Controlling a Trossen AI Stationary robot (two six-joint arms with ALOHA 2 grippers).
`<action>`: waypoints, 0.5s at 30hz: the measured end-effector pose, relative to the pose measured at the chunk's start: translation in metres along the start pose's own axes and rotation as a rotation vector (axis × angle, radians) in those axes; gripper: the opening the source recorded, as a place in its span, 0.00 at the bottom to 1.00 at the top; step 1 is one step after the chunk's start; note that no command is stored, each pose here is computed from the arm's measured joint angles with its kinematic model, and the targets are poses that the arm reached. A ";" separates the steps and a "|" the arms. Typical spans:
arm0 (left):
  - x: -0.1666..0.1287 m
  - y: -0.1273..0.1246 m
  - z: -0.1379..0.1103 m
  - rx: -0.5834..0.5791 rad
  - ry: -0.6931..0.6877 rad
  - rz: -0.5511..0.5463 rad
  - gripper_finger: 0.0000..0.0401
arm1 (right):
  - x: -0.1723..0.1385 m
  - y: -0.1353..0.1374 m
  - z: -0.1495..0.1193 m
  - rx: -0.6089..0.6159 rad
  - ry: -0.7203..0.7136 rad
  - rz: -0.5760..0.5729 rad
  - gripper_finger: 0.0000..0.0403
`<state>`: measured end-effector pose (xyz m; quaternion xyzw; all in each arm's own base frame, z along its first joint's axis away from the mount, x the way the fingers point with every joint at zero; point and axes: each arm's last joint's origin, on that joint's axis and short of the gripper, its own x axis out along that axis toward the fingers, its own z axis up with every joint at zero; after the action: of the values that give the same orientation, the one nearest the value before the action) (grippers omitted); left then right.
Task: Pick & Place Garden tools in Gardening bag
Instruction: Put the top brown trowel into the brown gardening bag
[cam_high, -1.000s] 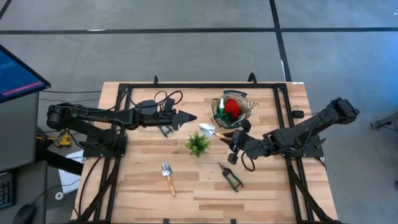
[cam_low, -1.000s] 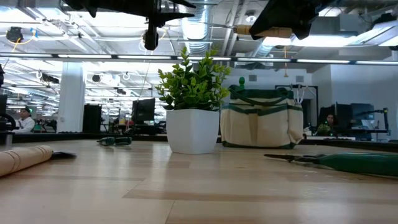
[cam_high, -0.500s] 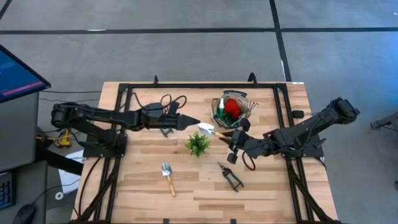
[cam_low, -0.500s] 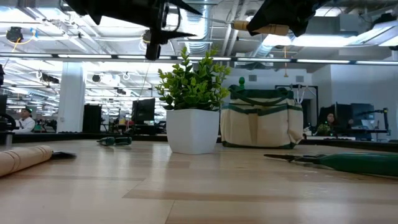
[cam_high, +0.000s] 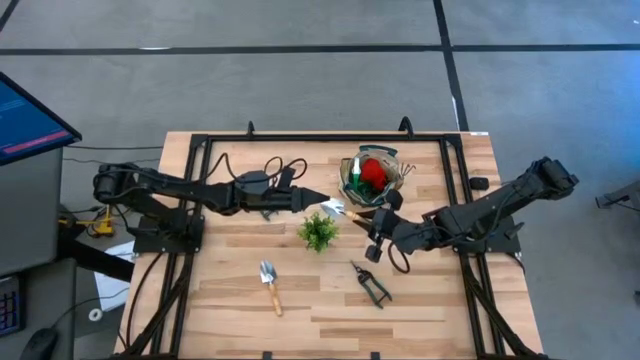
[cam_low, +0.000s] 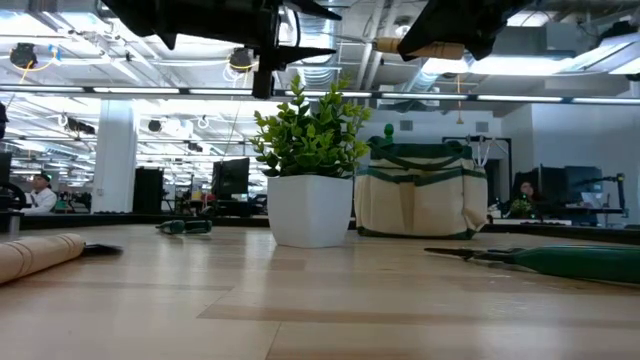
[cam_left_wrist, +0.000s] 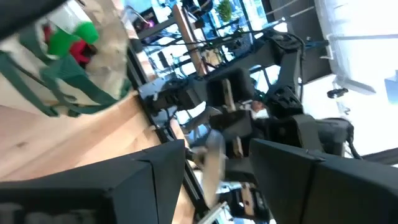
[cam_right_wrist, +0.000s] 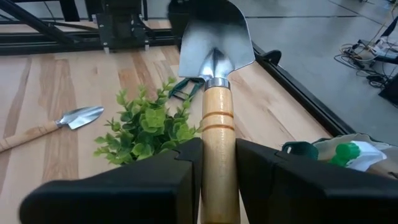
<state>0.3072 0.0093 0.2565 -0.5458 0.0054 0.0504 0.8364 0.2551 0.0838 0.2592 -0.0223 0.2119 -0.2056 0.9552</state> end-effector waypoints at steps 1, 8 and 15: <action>0.000 0.000 -0.002 0.000 0.006 -0.003 0.43 | 0.001 -0.001 0.000 0.001 0.000 -0.003 0.15; 0.000 -0.004 -0.010 0.002 0.000 0.002 0.42 | 0.004 -0.004 0.001 0.009 0.002 -0.019 0.15; 0.000 -0.003 -0.010 0.023 -0.074 0.034 0.42 | 0.004 -0.003 0.002 0.017 0.003 0.013 0.15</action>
<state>0.3076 -0.0014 0.2556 -0.5336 -0.0155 0.0847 0.8413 0.2577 0.0794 0.2598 -0.0127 0.2117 -0.2013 0.9563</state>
